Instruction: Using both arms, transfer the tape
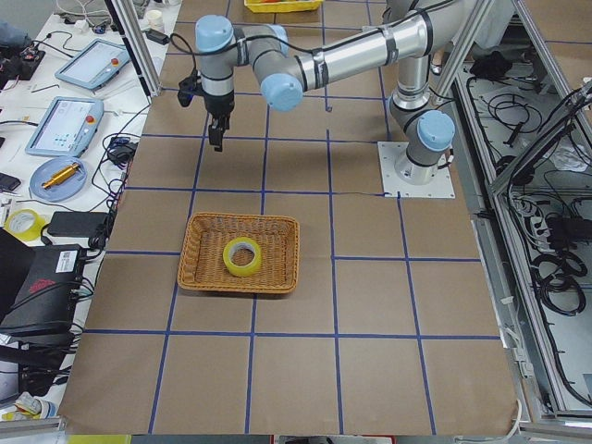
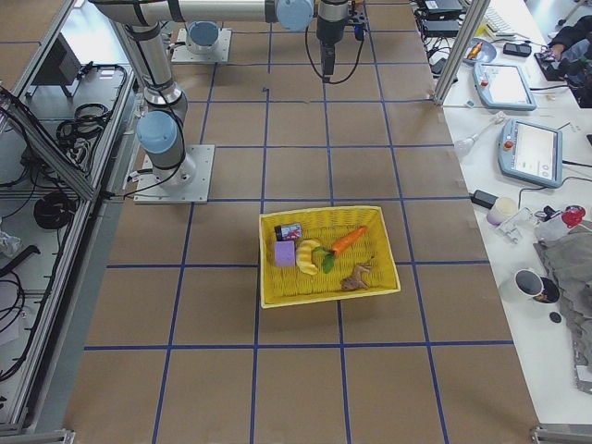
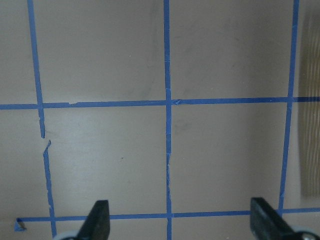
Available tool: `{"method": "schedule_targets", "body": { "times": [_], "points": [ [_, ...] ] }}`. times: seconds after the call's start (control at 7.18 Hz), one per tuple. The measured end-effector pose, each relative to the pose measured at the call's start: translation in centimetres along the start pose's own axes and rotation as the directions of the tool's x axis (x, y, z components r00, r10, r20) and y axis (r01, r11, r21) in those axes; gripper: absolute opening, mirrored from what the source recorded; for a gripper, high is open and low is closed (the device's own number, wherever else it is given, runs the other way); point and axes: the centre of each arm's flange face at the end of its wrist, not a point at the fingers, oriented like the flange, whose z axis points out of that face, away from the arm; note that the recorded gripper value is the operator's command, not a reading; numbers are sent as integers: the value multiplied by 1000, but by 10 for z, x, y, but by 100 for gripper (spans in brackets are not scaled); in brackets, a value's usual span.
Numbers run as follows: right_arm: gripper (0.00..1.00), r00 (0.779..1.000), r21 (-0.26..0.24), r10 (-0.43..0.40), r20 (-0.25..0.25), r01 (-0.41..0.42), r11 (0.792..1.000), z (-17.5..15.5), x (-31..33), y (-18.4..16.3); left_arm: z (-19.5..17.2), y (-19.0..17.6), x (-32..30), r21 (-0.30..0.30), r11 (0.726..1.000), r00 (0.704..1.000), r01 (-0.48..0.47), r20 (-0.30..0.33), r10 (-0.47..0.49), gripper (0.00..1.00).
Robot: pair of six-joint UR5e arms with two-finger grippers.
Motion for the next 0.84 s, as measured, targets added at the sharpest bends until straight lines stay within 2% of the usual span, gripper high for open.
{"method": "schedule_targets", "body": {
  "times": [0.28, 0.42, 0.56, 0.7, 0.84],
  "points": [
    [100, 1000, -1, 1, 0, -1, 1000, 0, 1, 0, -36, 41, 111, 20, 997, 997, 74, -20, -74, 100],
    [100, 1000, -2, 2, 0, -2, 1000, 1, 1, 0, -52, 63, 137, 37, 996, 997, 80, -24, -79, 100],
    [100, 1000, -4, 1, 0, -1, 1000, 2, 1, 0, -69, 79, 147, 57, 995, 996, 82, -30, -81, 100],
    [100, 1000, -4, 0, 0, 0, 1000, 2, 1, 0, -81, 92, 148, 54, 995, 996, 85, -35, -83, 100],
    [100, 1000, -4, -2, 0, 2, 1000, 2, 1, 0, -84, 103, 145, 20, 996, 995, 91, -38, -90, 100]
  ]
}}
